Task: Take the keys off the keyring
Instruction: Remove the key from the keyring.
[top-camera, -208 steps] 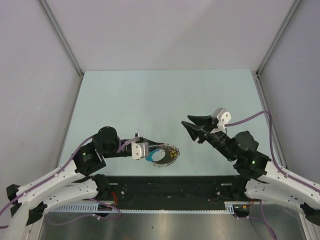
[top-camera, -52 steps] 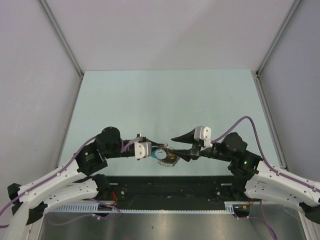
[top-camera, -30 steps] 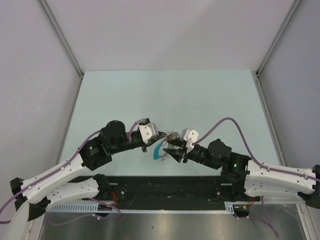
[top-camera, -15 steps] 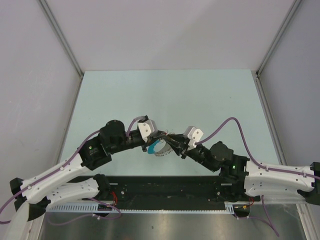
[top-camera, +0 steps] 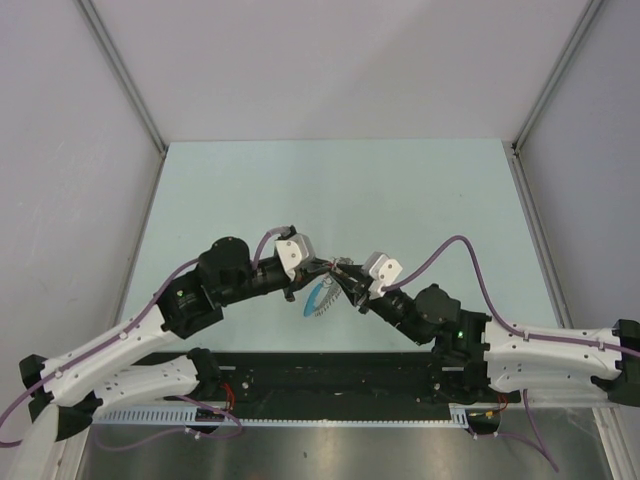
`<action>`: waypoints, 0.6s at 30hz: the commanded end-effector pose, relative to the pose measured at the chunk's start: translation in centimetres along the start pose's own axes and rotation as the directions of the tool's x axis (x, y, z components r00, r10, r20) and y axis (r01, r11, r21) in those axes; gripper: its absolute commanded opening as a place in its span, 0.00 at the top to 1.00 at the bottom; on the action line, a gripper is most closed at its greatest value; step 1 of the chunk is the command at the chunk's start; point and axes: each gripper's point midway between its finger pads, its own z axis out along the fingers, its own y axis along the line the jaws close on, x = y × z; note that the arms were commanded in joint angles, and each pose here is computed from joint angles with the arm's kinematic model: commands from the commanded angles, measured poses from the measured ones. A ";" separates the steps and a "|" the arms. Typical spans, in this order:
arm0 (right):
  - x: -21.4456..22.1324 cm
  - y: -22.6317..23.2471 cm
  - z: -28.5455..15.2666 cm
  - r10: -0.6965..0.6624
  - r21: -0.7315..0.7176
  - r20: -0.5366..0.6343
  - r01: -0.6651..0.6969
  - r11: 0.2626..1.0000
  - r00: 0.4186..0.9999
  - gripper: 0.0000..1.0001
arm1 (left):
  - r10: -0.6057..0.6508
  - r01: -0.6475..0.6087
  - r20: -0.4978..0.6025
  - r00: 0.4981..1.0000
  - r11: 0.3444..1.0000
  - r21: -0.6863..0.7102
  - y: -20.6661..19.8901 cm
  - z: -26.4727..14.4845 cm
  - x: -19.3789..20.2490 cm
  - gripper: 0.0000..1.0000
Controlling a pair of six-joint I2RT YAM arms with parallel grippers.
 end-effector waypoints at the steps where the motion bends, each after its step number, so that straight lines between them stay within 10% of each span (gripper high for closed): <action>1: -2.5 -1.1 0.4 -0.019 0.067 0.071 0.014 0.998 0.997 0.77 | -0.012 0.011 0.111 0.994 1.000 0.013 -0.2 -0.6 -4.1 1.00; 5: -2.4 -1.3 0.4 -0.047 0.088 0.066 0.041 0.995 0.997 1.00 | -0.011 0.011 0.108 0.994 1.000 0.001 0.0 -0.8 -4.0 1.00; 18: -3.4 -0.8 -1.9 -0.090 0.004 0.172 0.090 0.996 0.981 1.00 | -0.023 0.025 0.019 1.000 0.995 -0.098 1.8 -1.2 -2.0 1.00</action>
